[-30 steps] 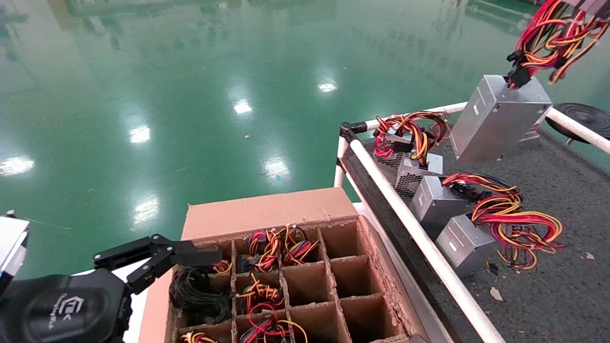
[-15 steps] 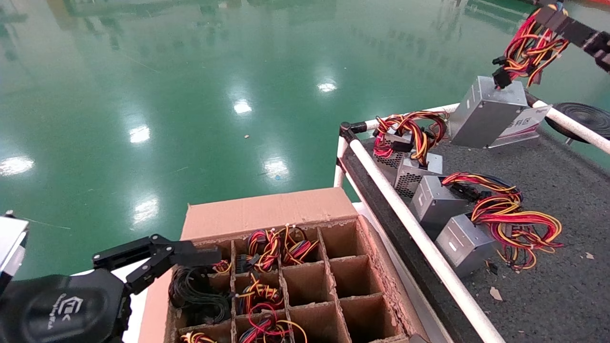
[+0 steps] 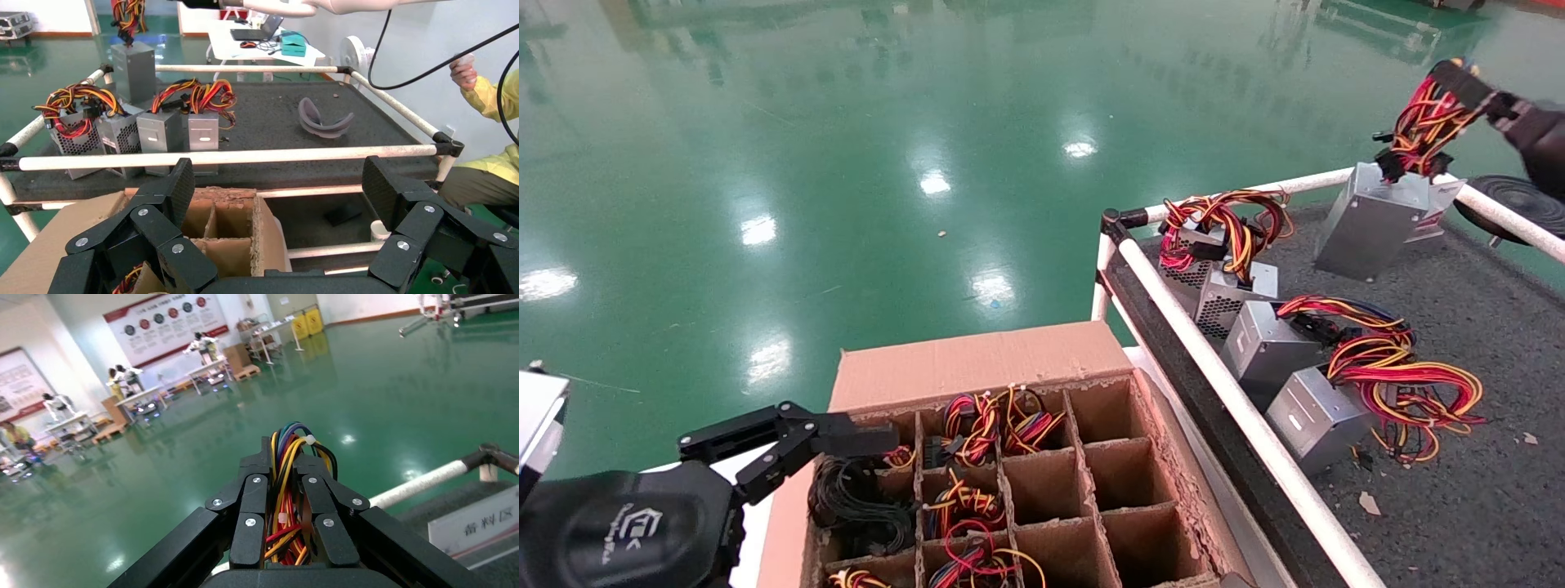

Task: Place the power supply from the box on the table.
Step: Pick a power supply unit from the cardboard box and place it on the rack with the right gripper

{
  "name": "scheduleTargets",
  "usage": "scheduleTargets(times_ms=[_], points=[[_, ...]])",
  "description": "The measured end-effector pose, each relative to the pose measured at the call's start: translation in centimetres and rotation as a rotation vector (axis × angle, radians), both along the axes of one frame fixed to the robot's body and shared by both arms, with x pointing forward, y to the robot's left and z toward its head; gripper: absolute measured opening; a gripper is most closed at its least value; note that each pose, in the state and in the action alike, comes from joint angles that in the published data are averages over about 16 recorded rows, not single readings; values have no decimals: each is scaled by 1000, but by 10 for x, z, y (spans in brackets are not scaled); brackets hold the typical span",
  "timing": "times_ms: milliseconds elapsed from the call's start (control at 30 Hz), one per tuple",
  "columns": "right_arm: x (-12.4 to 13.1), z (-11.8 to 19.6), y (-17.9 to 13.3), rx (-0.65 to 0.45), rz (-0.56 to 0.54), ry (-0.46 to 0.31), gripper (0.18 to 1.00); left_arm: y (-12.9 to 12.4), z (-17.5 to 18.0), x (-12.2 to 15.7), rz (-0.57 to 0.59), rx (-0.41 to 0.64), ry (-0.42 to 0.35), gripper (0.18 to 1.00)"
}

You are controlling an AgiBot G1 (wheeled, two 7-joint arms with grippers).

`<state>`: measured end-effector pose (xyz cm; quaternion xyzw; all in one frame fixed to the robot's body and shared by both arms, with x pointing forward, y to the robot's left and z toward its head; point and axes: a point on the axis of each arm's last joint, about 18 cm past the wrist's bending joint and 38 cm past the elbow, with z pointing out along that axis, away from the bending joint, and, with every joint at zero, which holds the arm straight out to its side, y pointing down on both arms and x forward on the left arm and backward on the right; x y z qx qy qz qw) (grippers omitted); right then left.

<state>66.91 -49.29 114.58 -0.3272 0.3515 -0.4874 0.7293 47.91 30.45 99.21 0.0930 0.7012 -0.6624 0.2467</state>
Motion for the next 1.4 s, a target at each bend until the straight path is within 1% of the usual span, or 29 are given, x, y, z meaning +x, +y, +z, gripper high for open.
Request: scheduleTargets(times_ms=[300, 600, 967, 1400], points=[[28, -17, 18, 13, -47, 69, 222, 0, 0, 0, 0, 0, 0, 1000], [45, -32, 32, 24, -61, 111, 222, 0, 0, 0, 0, 0, 0, 1000], [53, -39, 50, 36, -8, 119, 222, 0, 0, 0, 0, 0, 0, 1000], [58, -31, 76, 41, 59, 108, 222, 0, 0, 0, 0, 0, 0, 1000]])
